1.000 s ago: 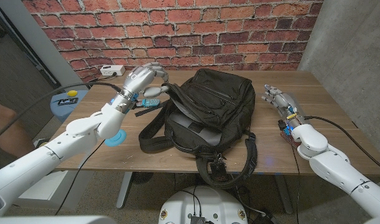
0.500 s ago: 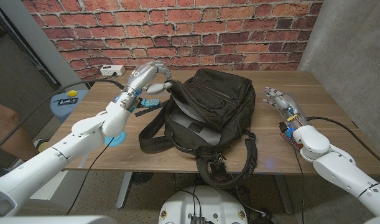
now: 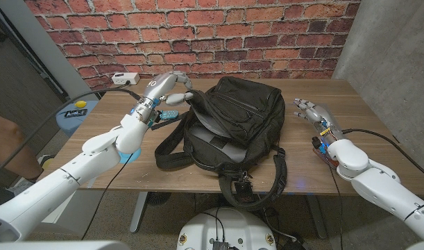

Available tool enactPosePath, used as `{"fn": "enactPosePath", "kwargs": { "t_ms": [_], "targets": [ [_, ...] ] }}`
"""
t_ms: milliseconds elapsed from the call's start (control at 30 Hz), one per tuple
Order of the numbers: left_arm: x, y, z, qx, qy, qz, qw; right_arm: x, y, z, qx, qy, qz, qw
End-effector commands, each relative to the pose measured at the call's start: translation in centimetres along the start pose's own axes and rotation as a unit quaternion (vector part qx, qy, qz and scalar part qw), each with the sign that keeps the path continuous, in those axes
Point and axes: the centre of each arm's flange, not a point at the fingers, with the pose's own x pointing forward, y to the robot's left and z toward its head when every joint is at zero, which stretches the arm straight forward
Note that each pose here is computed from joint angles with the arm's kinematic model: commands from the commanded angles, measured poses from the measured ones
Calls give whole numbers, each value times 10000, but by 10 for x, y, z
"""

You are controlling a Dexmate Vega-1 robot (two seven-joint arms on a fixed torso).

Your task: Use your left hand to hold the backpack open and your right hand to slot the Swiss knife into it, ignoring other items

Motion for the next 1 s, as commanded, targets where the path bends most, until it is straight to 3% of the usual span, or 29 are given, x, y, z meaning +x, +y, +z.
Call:
{"fn": "enactPosePath", "kwargs": {
  "t_ms": [33,233,400,733,1000],
  "targets": [
    [1,-3,-2,-518,458,-236,9973,-6,0,4,-384,162,39,9991],
    [7,-1,-7,-961,822,-398,9912,-10,-1,5,-451,197,63,9988],
    [11,1,-8,-1134,959,-484,9877,-14,-1,6,-508,232,106,9984],
    [29,0,-3,-1209,892,-687,9863,-20,4,9,-583,243,200,9978],
    [51,-3,10,-1093,486,-790,9897,-22,7,6,-457,174,226,9985]
  ]
}}
